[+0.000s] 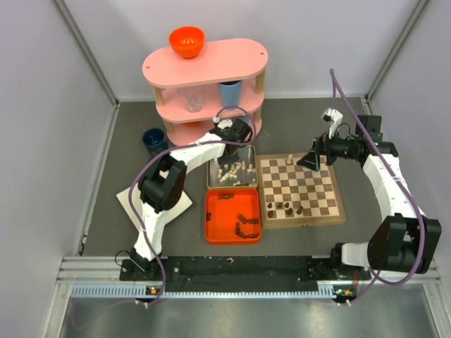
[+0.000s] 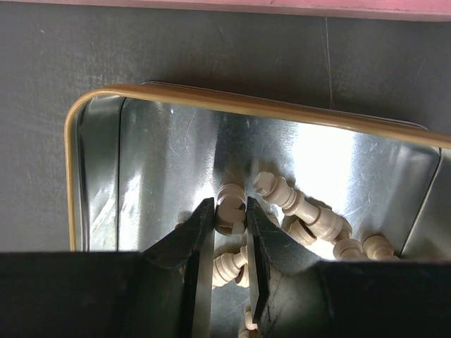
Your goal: Set up the chess pieces on the board
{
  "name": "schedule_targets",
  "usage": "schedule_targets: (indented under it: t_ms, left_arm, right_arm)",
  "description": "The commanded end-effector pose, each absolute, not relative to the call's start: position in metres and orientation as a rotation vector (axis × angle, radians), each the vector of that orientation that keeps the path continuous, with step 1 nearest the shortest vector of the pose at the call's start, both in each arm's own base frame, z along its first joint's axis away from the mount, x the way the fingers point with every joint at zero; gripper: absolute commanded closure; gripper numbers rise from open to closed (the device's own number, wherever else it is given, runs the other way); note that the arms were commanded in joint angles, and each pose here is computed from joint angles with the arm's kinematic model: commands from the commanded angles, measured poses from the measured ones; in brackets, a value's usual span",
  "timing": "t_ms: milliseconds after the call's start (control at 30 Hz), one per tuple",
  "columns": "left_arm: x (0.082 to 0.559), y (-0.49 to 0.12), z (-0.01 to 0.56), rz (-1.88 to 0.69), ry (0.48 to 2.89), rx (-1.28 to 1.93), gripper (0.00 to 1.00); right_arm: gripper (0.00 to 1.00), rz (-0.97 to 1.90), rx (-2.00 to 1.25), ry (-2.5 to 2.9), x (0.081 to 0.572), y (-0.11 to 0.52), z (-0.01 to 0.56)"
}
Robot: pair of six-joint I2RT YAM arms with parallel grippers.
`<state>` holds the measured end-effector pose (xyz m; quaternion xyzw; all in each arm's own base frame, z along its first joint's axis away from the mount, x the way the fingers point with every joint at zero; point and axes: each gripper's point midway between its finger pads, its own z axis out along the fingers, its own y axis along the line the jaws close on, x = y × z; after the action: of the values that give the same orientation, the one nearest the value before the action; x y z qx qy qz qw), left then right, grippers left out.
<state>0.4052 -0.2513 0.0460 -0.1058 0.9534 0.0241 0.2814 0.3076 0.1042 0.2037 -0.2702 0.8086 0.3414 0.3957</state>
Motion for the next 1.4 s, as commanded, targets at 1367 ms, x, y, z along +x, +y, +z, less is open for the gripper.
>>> schedule_targets:
  t_ms: [1367]
  left_arm:
    - [0.333, -0.271, 0.163, -0.339, 2.400, 0.343, 1.00]
  right_arm:
    - [0.01, 0.860, -0.706, 2.008, 0.311, 0.104, 0.209]
